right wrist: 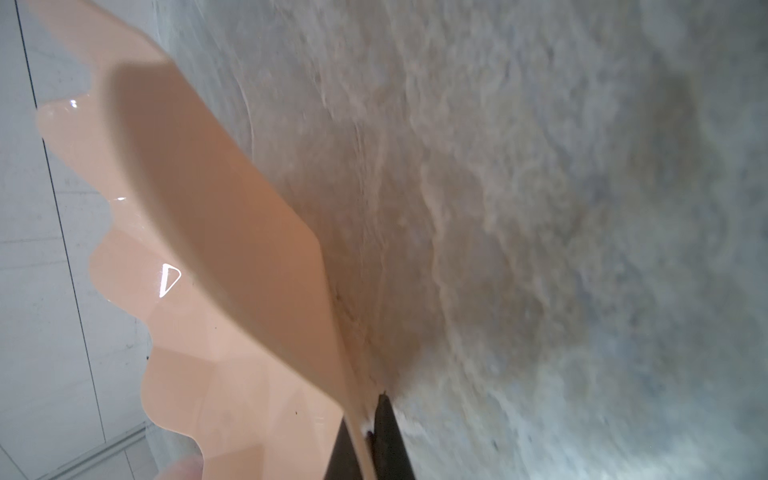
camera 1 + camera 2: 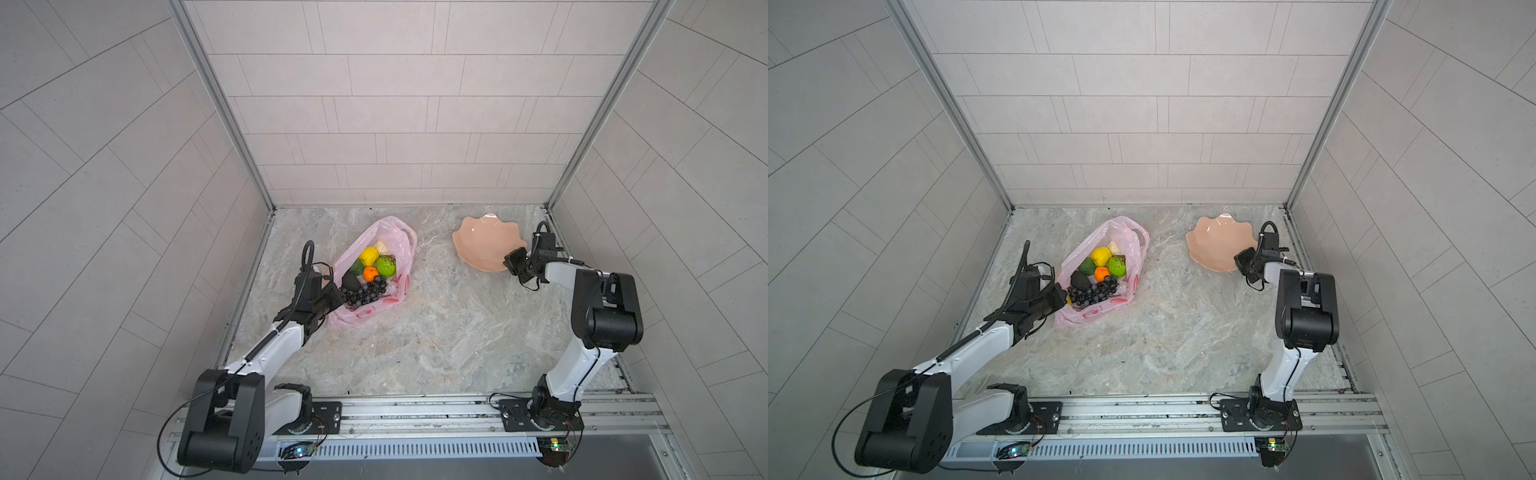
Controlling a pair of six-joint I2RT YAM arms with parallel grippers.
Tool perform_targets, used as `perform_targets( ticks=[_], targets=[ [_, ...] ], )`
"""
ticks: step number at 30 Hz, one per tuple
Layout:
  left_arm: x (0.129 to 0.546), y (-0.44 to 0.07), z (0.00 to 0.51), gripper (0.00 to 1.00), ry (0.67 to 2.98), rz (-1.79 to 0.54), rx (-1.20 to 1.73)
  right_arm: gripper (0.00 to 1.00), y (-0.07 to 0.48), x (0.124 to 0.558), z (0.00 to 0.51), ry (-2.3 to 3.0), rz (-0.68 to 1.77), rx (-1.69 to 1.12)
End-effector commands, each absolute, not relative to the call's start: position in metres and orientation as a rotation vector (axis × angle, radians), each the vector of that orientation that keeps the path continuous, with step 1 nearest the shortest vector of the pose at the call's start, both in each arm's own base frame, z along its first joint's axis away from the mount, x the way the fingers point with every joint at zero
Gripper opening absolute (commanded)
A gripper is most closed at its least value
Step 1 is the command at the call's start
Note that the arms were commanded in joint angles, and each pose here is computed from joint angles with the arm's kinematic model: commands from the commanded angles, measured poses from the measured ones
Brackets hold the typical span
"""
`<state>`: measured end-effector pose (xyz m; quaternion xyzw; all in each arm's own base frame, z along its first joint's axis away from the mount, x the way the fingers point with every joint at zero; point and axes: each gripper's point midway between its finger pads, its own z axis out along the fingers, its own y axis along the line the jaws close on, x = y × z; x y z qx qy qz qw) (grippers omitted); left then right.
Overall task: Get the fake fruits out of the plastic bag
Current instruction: 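Drag the peach bowl toward the robot beside the bag with the right gripper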
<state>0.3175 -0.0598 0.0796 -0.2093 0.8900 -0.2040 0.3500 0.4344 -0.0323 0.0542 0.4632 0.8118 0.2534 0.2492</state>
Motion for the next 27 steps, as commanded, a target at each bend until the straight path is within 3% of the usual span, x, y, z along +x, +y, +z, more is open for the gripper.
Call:
perform_targets(
  ticks=[1,27],
  targets=[
    [0.318,-0.058,0.088,0.0,2.287,-0.508,-0.523,0.01,-0.016,0.424,0.081,2.19,0.765,1.183],
    [0.317,-0.054,0.086,0.0,2.295,-0.475,-0.521,0.03,0.105,0.235,0.074,2.645,0.926,0.573]
  ],
)
